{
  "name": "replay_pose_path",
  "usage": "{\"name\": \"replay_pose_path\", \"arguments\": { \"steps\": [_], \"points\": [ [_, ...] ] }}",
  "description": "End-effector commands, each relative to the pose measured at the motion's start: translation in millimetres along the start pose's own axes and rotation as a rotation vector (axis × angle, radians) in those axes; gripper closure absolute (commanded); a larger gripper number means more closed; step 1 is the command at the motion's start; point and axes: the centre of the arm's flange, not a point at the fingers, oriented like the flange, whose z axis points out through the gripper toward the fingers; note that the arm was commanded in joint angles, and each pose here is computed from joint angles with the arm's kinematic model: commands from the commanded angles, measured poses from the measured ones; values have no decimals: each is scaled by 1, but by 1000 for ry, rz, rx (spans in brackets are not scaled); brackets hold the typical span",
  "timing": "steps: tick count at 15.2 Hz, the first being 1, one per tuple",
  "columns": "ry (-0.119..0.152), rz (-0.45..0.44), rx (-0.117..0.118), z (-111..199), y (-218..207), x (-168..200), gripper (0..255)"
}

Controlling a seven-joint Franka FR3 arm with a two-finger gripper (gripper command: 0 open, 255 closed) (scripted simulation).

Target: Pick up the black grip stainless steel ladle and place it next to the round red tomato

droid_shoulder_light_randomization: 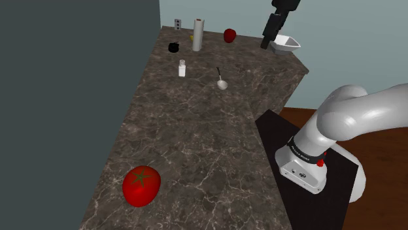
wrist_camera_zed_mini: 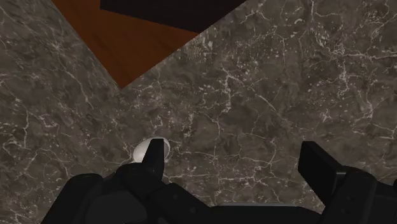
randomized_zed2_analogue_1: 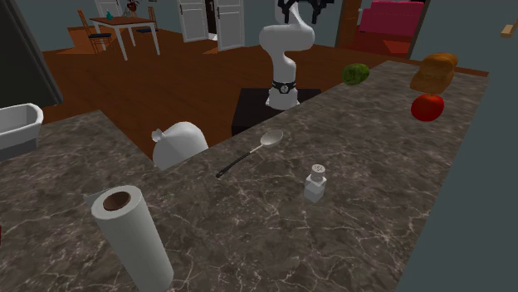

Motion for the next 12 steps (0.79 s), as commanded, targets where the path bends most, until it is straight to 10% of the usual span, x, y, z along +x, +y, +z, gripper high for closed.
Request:
{"name": "replay_pose_path", "arguments": {
  "steps": [1,12],
  "points": [
    [0,0,0,0,0,0,0],
    [-3,322,43,101,51,94,0]
  ]
}}
